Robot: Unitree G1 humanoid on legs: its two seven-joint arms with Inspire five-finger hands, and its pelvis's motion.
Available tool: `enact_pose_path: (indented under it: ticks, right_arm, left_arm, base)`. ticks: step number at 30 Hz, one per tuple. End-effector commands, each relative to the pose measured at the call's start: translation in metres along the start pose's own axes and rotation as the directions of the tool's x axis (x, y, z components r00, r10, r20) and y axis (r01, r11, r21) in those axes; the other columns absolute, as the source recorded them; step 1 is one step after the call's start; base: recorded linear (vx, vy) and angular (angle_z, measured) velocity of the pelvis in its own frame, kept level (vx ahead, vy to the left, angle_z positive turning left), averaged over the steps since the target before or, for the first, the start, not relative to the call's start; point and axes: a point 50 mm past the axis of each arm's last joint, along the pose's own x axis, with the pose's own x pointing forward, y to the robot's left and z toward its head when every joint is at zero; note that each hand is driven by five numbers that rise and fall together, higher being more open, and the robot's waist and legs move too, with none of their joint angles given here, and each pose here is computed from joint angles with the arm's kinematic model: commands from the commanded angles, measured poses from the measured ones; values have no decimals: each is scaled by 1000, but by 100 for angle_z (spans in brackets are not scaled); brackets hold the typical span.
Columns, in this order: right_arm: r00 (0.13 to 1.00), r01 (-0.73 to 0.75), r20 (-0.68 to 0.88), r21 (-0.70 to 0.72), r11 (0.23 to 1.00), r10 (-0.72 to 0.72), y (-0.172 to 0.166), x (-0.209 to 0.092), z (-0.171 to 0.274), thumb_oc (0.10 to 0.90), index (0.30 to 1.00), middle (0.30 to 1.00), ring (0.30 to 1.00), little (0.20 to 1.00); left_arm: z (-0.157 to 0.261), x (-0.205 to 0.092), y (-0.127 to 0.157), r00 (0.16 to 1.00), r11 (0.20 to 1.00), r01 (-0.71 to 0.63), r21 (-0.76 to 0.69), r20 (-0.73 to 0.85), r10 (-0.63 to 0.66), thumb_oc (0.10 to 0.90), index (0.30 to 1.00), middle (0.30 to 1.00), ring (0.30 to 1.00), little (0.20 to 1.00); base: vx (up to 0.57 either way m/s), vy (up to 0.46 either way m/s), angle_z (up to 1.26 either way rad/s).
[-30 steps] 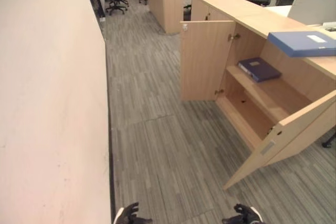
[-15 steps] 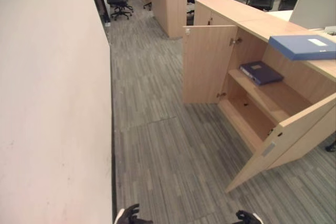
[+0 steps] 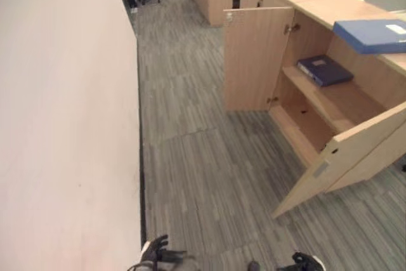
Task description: Put the empty folder in the office cabinet
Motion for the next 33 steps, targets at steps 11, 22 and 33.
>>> enact_pose_path:
  ticks: [11, 22, 33]
  right_arm:
    - [996, 39, 83, 7, 999, -39, -9, 4, 31, 800, 900, 900, 900, 900]
    - [992, -25, 125, 121, 992, 9, 16, 3, 48, 800, 900, 900, 900, 900]
    - [998, 42, 27, 176, 983, -48, 5, 3, 22, 800, 900, 900, 900, 900]
  left_arm:
    - [-9, -2, 30, 993, 994, -112, 2, -25, 112, 800, 900, 900, 900, 900]
    - [19, 3, 47, 987, 987, -151, 61, 60, 148, 800, 900, 900, 900, 900]
    - [31, 6, 49, 988, 985, -141, 95, 82, 133, 800, 900, 900, 900, 900]
  base:
    - [358, 179, -40]
    - [207, 297, -26]
    - [189, 313, -81]
